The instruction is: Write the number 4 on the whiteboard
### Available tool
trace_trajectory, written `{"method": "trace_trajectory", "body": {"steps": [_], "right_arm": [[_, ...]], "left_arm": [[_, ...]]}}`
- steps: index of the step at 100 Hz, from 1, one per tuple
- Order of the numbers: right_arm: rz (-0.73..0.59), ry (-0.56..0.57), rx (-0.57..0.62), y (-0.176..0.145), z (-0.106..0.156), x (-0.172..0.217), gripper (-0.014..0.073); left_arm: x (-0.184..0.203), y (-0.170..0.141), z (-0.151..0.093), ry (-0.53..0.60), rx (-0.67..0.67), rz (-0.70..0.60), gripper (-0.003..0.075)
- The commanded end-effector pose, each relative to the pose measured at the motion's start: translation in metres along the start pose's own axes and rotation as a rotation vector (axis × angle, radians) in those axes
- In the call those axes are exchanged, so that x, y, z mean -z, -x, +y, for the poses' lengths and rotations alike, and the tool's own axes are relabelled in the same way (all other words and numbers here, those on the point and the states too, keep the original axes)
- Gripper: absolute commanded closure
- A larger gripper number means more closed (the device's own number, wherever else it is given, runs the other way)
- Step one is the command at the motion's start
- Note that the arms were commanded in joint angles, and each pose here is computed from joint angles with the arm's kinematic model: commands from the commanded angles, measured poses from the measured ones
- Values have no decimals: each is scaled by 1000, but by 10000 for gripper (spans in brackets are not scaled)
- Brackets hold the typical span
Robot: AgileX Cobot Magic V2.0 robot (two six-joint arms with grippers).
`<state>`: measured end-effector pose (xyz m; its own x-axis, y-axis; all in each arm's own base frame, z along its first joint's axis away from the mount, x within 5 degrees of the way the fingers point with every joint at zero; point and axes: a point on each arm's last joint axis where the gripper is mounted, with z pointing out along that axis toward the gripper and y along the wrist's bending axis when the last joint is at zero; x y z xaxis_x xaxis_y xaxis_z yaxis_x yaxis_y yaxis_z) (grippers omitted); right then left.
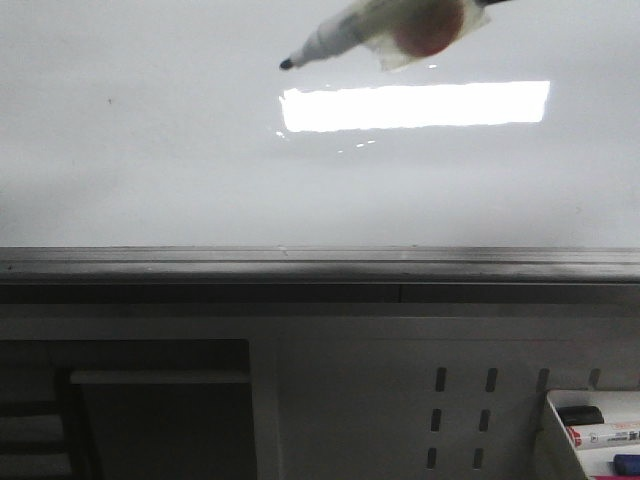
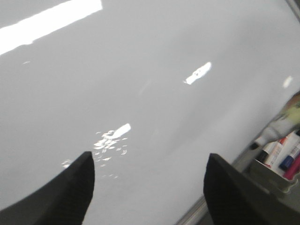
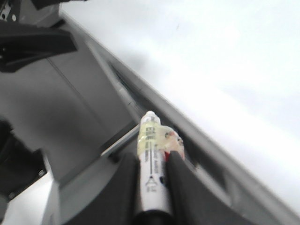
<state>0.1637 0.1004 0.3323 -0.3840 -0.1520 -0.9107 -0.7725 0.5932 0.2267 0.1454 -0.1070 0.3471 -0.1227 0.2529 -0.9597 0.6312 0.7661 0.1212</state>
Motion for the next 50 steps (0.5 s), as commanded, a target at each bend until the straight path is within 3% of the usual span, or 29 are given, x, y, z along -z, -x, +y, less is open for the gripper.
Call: {"method": "trace_trajectory", "body": {"steps": [1,20,50], "right_arm": [[-123,-46,22,16,3,9,644],[-182,-67,16,21,-7,1,644],[-189,-59,44,39,-28,-35,644]], "left_arm": [[19,10,16,114,110,-161,260],[41,-6,32,261,186,-220,260],[43,-10,34,282,191,-212,260]]}}
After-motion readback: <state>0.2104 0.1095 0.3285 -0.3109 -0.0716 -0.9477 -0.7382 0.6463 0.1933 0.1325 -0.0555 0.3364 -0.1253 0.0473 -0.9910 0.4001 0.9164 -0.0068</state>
